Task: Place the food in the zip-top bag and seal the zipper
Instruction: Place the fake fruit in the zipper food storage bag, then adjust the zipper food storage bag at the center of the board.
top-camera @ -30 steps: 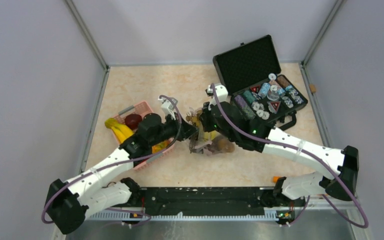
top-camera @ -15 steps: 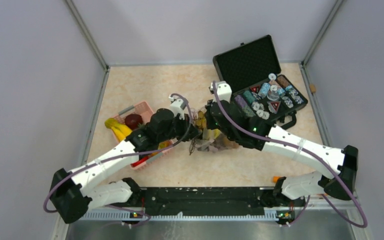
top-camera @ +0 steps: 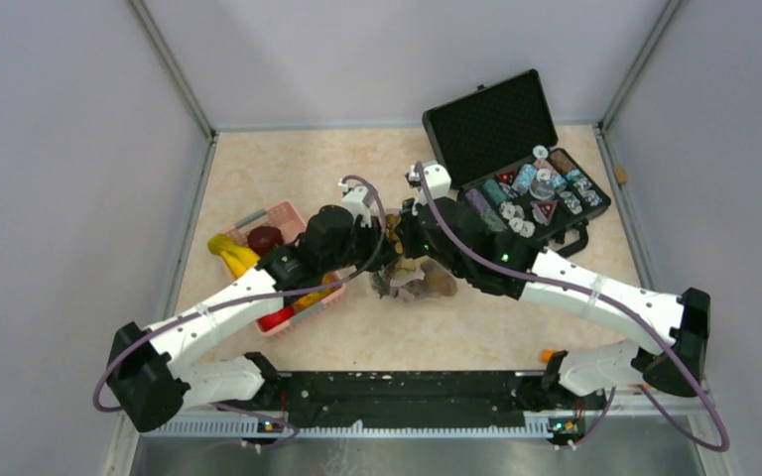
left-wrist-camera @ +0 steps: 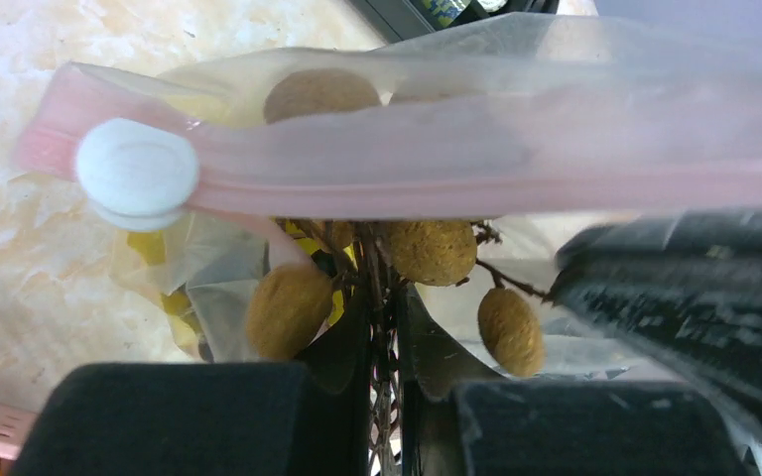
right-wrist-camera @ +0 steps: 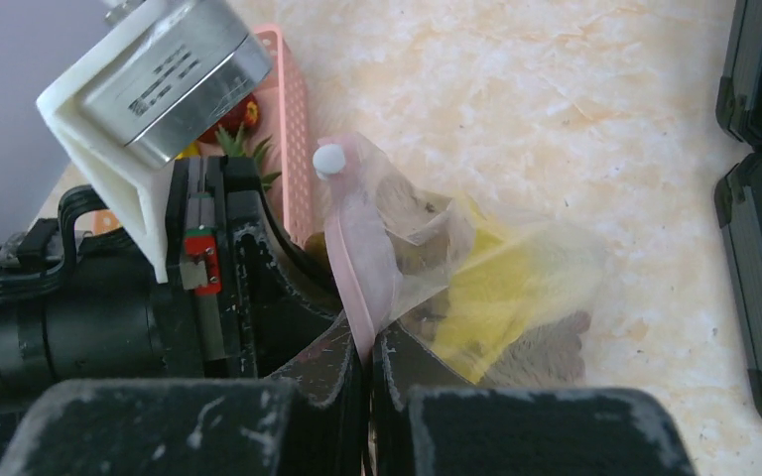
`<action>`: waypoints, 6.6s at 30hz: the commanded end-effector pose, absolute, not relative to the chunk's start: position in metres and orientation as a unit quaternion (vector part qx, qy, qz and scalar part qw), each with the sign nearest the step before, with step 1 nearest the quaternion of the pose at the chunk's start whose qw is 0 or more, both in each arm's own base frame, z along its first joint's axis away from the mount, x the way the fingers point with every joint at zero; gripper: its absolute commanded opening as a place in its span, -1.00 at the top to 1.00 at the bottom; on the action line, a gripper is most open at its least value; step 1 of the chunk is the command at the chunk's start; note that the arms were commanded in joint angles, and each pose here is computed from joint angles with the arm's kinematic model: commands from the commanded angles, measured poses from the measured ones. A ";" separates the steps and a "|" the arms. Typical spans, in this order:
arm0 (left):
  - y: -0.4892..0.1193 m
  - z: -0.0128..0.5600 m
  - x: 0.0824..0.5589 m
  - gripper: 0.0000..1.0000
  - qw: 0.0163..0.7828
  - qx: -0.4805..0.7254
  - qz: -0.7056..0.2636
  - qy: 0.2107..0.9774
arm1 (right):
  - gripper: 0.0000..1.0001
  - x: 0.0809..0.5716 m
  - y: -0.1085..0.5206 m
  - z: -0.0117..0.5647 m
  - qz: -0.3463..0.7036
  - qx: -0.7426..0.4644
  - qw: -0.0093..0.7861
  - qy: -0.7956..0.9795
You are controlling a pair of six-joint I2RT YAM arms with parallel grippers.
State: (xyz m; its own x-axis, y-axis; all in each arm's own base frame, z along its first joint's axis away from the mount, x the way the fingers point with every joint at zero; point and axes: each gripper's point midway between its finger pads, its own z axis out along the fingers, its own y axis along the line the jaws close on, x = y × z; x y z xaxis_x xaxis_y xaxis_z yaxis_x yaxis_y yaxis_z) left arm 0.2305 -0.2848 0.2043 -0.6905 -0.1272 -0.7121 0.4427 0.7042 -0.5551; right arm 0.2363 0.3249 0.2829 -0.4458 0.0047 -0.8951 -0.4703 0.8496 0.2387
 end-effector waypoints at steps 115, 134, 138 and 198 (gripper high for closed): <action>-0.207 0.263 0.240 1.00 0.486 0.034 -0.265 0.832 | 1.00 0.245 0.318 0.293 0.300 -0.089 0.529 0.789; -0.235 0.332 0.219 1.00 0.492 0.041 -0.400 0.772 | 1.00 0.245 0.309 0.366 0.307 -0.169 0.558 0.752; -0.239 0.353 0.203 1.00 0.495 0.047 -0.456 0.738 | 1.00 0.245 0.301 0.373 0.281 -0.188 0.552 0.762; -0.249 0.296 0.133 -0.78 0.603 0.511 -0.366 0.492 | 1.00 0.214 0.278 0.354 0.286 -0.443 0.527 0.667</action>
